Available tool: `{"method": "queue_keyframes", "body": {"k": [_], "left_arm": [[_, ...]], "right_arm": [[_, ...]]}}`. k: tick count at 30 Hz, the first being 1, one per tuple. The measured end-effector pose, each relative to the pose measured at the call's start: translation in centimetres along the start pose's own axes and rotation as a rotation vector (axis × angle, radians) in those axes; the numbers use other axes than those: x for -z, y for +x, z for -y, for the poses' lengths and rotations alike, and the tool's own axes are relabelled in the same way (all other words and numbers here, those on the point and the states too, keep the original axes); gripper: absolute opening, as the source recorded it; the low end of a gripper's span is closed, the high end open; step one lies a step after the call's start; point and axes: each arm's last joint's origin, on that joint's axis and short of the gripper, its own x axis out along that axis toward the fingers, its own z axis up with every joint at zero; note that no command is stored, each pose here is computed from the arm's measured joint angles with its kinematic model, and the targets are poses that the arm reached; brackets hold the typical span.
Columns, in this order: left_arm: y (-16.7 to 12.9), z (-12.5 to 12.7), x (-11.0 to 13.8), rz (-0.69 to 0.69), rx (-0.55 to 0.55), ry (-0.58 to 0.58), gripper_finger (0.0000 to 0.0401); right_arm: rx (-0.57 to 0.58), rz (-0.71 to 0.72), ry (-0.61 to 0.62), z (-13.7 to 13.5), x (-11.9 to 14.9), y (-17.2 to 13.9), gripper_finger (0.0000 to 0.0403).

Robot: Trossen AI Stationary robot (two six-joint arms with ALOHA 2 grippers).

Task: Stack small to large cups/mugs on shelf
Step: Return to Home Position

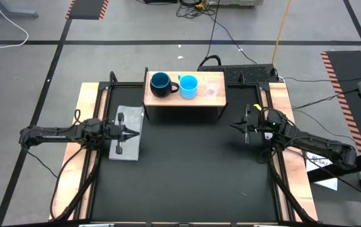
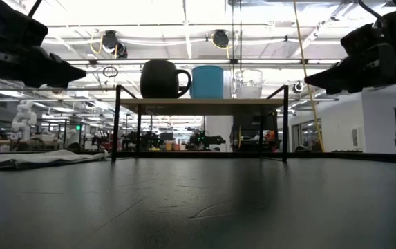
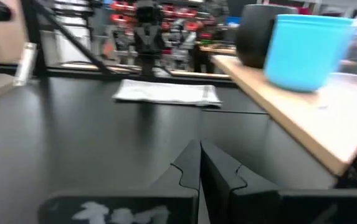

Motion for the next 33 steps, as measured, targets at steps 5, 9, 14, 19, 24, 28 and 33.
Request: {"method": "queue_keyframes", "body": {"k": [5,9,14,19,24,28,33], "left_arm": [[0.2,0.5,0.0,-0.002,0.065,-0.015,0.0021],[0.5,0.9,-0.7,0.067,0.092,-0.025,0.0021],[0.9,1.3,-1.2,0.094,0.068,-0.042,0.0021],[1.6,1.9,-0.9,0.043,0.026,-0.086,0.0021],[2.2,2.6,-0.3,-0.020,-0.003,-0.051,0.0021],[2.6,2.6,-0.3,-0.029,-0.079,0.024,0.0021],[3.0,2.3,-1.4,-0.014,-0.047,0.115,0.0021]], "right_arm": [[-0.113,0.010,0.048,-0.6,-0.1,0.1,0.0000],[-0.190,0.016,0.055,-1.2,-0.1,0.2,0.0000],[-0.275,0.085,0.033,-2.2,-0.9,0.3,0.0000],[-0.356,0.097,0.010,-3.1,-1.0,0.4,0.0000],[-0.208,-0.001,-0.061,-3.2,-0.1,0.6,0.0000],[-0.102,-0.027,-0.093,-2.9,0.1,0.8,0.0000],[-0.160,-0.002,-0.077,-3.0,-0.1,0.9,0.0000]]}}
